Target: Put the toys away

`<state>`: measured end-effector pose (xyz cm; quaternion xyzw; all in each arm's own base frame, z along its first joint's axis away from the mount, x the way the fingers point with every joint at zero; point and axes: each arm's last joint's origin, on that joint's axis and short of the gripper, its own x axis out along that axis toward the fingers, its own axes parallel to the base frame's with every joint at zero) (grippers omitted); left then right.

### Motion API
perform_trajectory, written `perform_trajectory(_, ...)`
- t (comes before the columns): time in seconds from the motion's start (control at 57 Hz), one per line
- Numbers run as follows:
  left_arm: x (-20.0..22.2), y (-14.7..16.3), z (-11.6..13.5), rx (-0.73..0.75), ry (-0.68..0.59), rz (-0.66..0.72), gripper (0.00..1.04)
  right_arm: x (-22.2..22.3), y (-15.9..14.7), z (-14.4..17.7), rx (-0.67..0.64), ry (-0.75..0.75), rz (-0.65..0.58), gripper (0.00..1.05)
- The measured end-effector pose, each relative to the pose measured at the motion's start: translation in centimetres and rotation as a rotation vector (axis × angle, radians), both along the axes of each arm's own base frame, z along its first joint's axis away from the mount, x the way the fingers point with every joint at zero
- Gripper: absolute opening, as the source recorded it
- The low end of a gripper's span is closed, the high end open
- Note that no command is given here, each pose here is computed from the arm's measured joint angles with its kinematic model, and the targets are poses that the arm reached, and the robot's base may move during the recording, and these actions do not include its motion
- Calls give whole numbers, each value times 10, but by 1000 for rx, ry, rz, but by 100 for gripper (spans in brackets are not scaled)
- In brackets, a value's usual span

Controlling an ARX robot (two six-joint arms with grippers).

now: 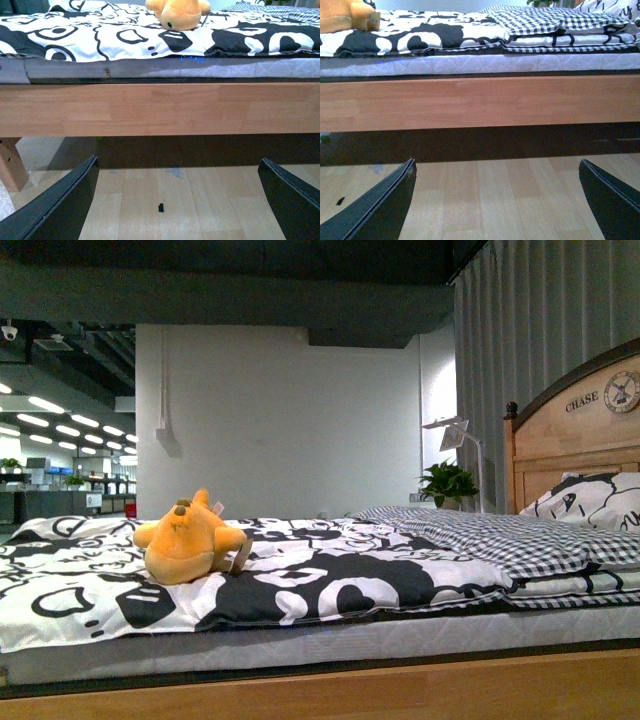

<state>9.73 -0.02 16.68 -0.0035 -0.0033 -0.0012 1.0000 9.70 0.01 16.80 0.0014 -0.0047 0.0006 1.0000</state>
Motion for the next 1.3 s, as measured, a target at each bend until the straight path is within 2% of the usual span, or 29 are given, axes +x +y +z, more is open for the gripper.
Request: perform_trajectory(1.297, 0, 0, 0, 0, 0, 0, 98, 0, 0, 0, 0, 1, 0, 98)
